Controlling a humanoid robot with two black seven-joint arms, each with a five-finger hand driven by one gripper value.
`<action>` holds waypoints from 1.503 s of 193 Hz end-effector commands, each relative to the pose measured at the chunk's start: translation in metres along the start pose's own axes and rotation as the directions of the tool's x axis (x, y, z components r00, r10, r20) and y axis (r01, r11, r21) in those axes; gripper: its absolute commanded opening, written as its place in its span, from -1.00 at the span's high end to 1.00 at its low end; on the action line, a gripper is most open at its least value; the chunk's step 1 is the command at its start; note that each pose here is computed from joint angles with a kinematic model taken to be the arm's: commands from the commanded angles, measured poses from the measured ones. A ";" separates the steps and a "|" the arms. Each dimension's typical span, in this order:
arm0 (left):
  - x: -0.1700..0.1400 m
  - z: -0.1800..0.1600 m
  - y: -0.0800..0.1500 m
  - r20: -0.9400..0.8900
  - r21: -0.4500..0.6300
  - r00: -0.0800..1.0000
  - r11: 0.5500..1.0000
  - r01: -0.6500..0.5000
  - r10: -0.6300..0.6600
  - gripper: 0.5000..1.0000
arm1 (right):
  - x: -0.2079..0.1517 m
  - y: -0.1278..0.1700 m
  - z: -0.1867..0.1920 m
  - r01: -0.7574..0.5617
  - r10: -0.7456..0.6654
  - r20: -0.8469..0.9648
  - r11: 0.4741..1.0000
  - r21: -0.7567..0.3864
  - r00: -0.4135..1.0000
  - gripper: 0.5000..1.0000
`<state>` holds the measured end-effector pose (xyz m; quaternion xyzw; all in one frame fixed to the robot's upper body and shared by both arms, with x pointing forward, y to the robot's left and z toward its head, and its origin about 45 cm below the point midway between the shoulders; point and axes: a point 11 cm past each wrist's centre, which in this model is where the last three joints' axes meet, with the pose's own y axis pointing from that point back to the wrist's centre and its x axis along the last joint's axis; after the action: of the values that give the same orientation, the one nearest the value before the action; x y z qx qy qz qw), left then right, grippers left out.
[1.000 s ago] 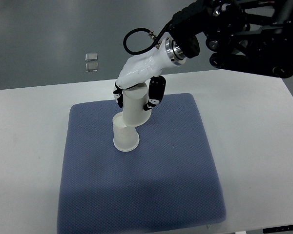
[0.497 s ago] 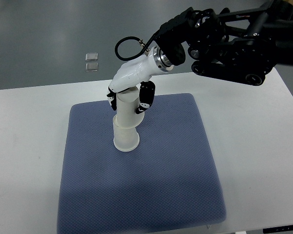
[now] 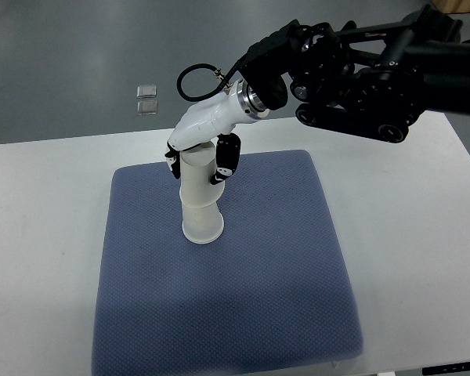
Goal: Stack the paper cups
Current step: 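Open the right hand fingers and release the stacked cup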
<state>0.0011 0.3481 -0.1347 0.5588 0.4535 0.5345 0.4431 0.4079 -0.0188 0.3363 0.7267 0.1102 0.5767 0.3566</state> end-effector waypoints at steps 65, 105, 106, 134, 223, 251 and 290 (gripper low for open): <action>0.000 0.000 0.000 0.000 0.000 1.000 1.000 0.000 0.000 -1.00 | -0.008 -0.014 0.001 0.003 -0.003 0.021 1.000 0.002 1.000 0.17; 0.000 0.000 0.000 0.000 0.000 1.000 1.000 0.000 0.000 -1.00 | -0.010 -0.017 0.001 0.005 -0.005 0.024 1.000 0.003 1.000 0.12; 0.000 0.000 0.000 0.000 0.000 1.000 1.000 0.000 0.000 -1.00 | -0.010 -0.017 0.001 0.003 -0.003 0.025 1.000 0.002 1.000 0.11; 0.000 0.000 0.000 0.000 0.000 1.000 1.000 0.000 0.000 -1.00 | -0.014 -0.018 0.001 0.007 -0.007 0.031 1.000 0.002 0.999 -0.20; 0.000 0.000 0.000 0.000 0.000 1.000 1.000 0.000 0.000 -1.00 | -0.014 -0.017 0.003 0.006 -0.006 0.033 1.000 -0.005 0.999 -0.46; 0.000 0.000 0.000 0.000 0.000 1.000 1.000 0.000 0.000 -1.00 | -0.013 -0.014 0.006 0.000 0.000 0.036 1.000 -0.012 0.999 -0.58; 0.000 0.000 0.000 0.000 0.000 1.000 1.000 0.000 0.000 -1.00 | 0.007 0.005 0.030 -0.085 0.090 0.075 0.994 -0.073 0.993 -0.63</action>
<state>0.0011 0.3481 -0.1347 0.5588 0.4536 0.5345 0.4430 0.4203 -0.0240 0.3237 0.7348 0.0854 0.5648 0.3657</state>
